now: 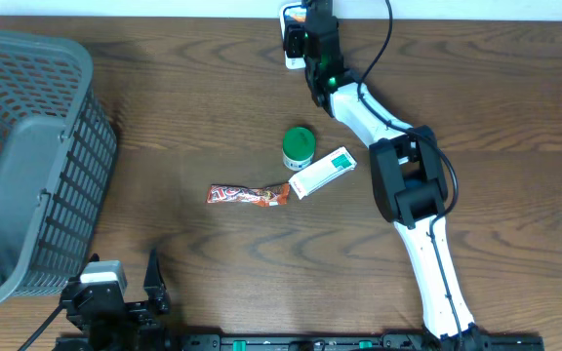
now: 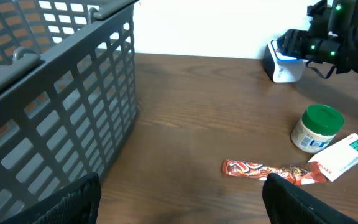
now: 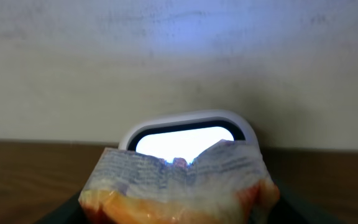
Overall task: Scan the item barcode
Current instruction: 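Hold the Kleenex pack barcode in front of the scanner, then carry the Kleenex pack right and drop it at the table edge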
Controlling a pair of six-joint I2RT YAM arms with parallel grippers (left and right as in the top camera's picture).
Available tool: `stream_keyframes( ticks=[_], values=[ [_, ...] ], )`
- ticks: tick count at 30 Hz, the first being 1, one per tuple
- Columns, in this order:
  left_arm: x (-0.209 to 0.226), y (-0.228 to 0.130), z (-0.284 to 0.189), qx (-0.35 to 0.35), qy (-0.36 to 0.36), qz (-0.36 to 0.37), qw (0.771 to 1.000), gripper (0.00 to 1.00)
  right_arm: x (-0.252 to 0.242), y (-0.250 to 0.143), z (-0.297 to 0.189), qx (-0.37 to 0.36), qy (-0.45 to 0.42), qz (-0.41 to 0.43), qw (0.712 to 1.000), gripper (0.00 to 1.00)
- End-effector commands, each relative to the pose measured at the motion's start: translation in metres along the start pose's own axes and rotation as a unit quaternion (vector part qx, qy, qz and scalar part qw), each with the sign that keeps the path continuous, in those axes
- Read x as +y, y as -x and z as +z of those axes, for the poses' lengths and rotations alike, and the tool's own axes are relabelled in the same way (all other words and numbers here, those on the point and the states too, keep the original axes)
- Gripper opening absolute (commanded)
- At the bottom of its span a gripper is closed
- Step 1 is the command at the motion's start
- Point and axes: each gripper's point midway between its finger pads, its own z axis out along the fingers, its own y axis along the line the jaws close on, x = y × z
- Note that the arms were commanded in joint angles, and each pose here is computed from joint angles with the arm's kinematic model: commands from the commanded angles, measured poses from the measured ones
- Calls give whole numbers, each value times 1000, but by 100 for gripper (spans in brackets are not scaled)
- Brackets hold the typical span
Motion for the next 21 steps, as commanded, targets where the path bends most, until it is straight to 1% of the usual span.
stream_keyframes(
  ticks=[1, 3, 7, 9, 11, 14, 17, 19, 21],
  values=[
    [-2, 2, -1, -6, -5, 1, 1000, 84, 6, 60, -26, -23, -4, -2, 1000, 59],
    [-2, 2, -1, -6, -5, 1, 1000, 84, 11, 97, -50, -27, -4, -12, 1000, 58],
    [-2, 2, -1, -6, -5, 1, 1000, 84, 13, 145, -99, -11, -14, -25, 1000, 59],
    [-2, 2, -1, -6, -5, 1, 1000, 84, 3, 163, -131, 11, -37, -29, 999, 59],
    [-2, 2, -1, -6, -5, 1, 1000, 84, -11, 169, -155, 37, -61, -33, 997, 57],
    [-2, 2, -1, -6, -5, 1, 1000, 84, -42, 166, -188, 91, -104, -39, 990, 57],
    [-2, 2, -1, -6, -5, 1, 1000, 84, -85, 148, -211, 153, -161, -44, 974, 56],
    [-2, 2, -1, -6, -5, 1, 1000, 84, -124, 131, -226, 202, -208, -43, 956, 56],
    [-2, 2, -1, -6, -5, 1, 1000, 84, -168, 109, -242, 253, -255, -34, 933, 56]
  ],
)
